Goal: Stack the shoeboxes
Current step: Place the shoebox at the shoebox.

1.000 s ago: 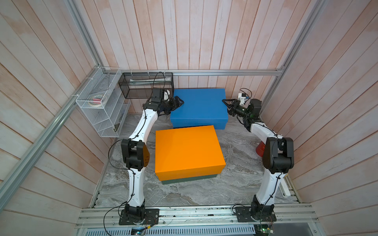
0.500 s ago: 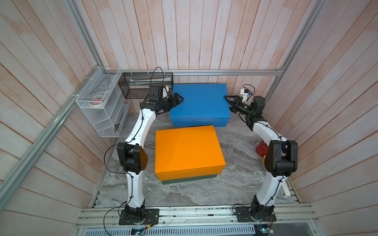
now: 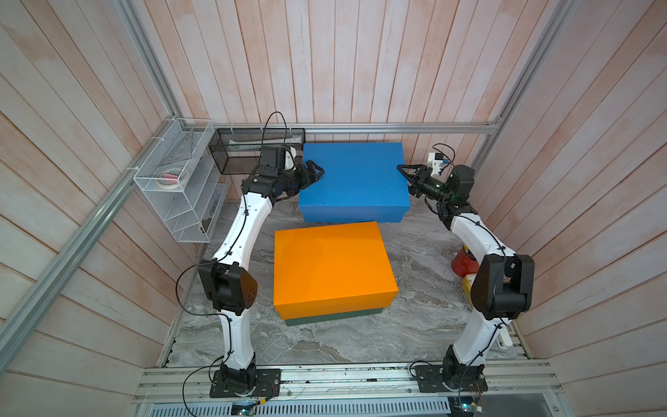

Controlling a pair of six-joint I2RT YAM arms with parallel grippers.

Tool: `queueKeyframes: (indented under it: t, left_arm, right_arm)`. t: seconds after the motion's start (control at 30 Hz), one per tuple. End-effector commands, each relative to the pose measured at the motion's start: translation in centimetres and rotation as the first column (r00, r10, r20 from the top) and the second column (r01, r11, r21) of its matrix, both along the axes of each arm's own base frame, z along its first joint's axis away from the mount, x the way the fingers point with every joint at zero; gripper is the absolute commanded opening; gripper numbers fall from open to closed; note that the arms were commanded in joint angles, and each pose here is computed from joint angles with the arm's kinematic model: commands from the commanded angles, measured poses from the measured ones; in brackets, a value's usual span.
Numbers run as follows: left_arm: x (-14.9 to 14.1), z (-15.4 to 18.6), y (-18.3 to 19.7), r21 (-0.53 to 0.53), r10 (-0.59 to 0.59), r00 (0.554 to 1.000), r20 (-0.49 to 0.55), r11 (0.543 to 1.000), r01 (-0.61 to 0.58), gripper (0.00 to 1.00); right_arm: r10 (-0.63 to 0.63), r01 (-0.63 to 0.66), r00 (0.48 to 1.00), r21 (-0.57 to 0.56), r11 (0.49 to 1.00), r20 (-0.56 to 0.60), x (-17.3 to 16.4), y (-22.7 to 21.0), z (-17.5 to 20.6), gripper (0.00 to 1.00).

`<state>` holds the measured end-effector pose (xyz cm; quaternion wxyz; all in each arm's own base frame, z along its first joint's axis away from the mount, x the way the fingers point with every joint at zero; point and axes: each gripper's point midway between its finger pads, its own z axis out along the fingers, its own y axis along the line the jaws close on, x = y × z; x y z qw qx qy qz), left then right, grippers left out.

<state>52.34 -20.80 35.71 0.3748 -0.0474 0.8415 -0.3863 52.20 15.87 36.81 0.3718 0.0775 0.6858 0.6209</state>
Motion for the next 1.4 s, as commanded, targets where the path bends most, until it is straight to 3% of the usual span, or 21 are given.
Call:
queueKeyframes:
  t: [0.0,0.7,1.37]
  left_arm:
    - [-7.1,5.1,-9.4,-0.124,-0.345,0.932,0.113,0.925,0.358,0.90]
    - [-10.9,9.3,-9.2,-0.103,-0.336,0.928,0.162,0.930,0.354,0.90]
    - [-19.6,7.8,-5.5,-0.134,-0.243,0.962,0.122,0.957,0.258,0.89]
  right_arm:
    - [0.356,-0.355,0.933,-0.017,0.935,0.045,-7.6,9.2,3.0,0.54]
    - [0.397,-0.397,0.916,-0.013,0.918,0.059,-11.5,11.1,6.6,0.54]
    - [0.465,-0.465,0.885,0.013,0.885,-0.029,-19.0,14.8,4.6,0.54]
